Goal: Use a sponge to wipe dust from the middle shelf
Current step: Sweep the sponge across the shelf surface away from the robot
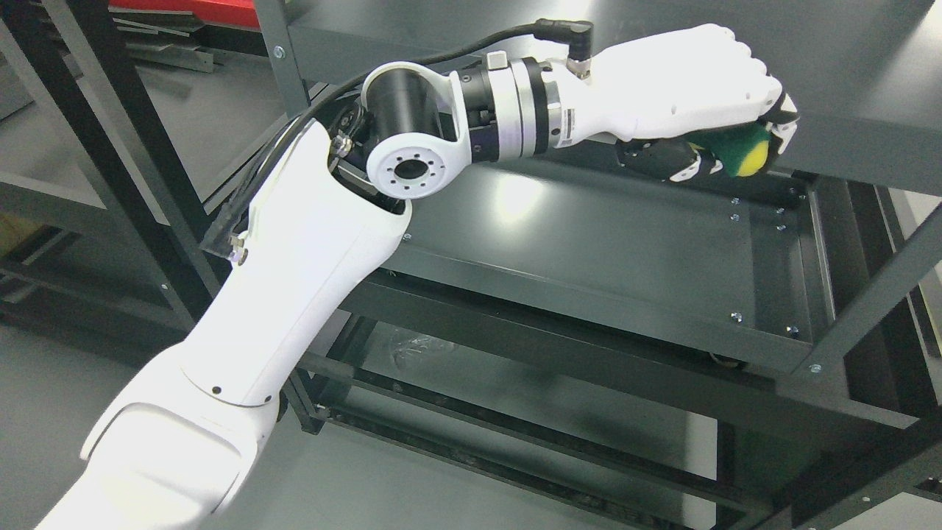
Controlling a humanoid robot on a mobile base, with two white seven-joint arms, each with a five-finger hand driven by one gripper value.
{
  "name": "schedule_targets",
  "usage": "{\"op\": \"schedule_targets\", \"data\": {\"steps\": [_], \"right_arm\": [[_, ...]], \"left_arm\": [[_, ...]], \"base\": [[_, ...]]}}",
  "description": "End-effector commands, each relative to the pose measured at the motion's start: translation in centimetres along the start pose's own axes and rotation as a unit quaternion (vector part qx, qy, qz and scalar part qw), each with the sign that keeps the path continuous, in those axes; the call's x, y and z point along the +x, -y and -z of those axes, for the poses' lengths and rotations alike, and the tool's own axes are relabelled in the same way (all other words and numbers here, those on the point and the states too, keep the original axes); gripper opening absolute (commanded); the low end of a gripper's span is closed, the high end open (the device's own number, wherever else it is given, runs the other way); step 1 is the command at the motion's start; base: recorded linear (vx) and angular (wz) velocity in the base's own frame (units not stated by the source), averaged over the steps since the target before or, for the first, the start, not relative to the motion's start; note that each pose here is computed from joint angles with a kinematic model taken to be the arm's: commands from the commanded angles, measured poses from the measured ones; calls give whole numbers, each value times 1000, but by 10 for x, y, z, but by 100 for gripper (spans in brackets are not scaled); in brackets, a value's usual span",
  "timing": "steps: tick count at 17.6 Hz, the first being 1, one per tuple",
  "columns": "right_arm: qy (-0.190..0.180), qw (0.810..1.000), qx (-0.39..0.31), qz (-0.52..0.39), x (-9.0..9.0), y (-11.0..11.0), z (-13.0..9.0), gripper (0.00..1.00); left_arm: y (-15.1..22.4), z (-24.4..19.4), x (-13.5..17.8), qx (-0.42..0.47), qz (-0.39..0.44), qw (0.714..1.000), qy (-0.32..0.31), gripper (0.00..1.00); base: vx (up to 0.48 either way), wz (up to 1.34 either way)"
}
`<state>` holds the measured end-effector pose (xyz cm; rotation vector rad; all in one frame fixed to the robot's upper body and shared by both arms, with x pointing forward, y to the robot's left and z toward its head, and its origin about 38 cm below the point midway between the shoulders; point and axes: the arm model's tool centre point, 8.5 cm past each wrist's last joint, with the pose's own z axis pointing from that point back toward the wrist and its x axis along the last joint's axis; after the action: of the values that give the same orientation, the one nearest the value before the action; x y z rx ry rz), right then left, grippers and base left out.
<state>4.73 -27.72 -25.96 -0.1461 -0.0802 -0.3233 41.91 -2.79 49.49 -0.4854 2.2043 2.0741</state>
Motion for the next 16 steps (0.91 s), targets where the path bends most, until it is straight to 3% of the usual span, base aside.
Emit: {"op": "schedule_targets", "data": {"steps": [1,7,13,16], "right_arm": [[-25,1000,-8,-2,2,10,1,100],[-25,1000,-7,-2,2,10,1,100],[-25,1000,-7,-2,2,10,1,100],[-25,1000,-7,-2,2,10,1,100]], "left_arm": [[-28,-39,-18,23,40,998,-31,1],[-32,-132,-45,9,91,993,-74,1],[-44,-256,-74,29,88,978,-189,1],[-24,-308,-75,32,58,972,-225,2]], "base": [[0,0],[0,0],[0,0],[0,0]]}}
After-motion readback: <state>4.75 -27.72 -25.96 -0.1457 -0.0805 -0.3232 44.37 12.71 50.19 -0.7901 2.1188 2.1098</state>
